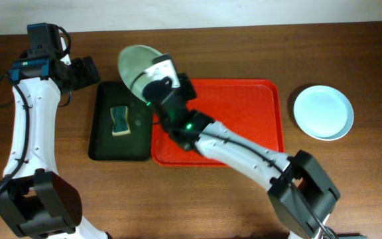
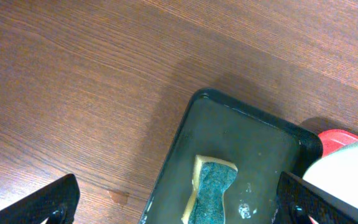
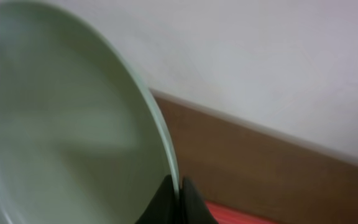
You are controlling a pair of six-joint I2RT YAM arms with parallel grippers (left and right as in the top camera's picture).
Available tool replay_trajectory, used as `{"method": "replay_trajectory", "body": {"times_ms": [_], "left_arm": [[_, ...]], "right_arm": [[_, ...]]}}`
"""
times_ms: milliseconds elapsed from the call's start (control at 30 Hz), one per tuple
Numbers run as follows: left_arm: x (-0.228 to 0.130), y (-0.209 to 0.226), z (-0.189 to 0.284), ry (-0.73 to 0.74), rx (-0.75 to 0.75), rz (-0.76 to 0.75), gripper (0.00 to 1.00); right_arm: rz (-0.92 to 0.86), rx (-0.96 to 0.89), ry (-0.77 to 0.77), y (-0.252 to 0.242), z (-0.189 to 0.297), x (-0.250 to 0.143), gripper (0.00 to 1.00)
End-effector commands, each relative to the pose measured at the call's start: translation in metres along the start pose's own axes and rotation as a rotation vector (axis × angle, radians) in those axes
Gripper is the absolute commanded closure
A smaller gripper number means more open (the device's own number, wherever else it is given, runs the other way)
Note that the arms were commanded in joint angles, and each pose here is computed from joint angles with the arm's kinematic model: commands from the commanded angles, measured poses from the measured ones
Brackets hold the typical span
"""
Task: Clean dirty plates on tray and stack at the side
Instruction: 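Lift the plate with the right gripper and tip it over the trays, then carry the plate right and set it onto the plate stack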
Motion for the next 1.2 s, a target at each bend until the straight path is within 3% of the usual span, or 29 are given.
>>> {"method": "replay_trajectory", "body": {"times_ms": [0,233,400,733,1033,1167], "left_arm": [[0.0,0.0,-0.002,0.002,0.004,0.005,0.01],[0.0,0.0,-0.002,0.002,0.004,0.005,0.01],[0.0,0.0,-0.002,0.002,0.004,0.005,0.01],[0.0,0.0,-0.002,0.002,0.004,0.005,0.01],[0.0,0.0,-0.002,0.002,0.004,0.005,0.01],[0.0,0.0,-0.002,0.002,0.004,0.005,0.01]], "right_arm": [[-0.32,0.245,0.134,0.009,-0.016,-0.019,0.96],[-0.634,0.457,0.29,-0.012,-0.035,-0.032,0.96],[-0.735,0.552,0.407,-0.052,-0.048,-0.053,0.96],[-1.046,0.122,0.777,-0.243,-0.051,-0.187,0.96],[-1.338,-0.137,0.974,-0.349,0.01,-0.274,0.96],[-1.418,-0.113,0.97,-0.373,0.028,-0.289,0.96]]}}
Point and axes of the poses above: each gripper's point midway between its finger pads, its own z axis back along the fingers, its own y axis along the line the jaws close on, x = y × z, the point moved 3 cm from there along z, back along the fingers, and after that the axes turned 6 degrees about z, right-handed, at the moved point
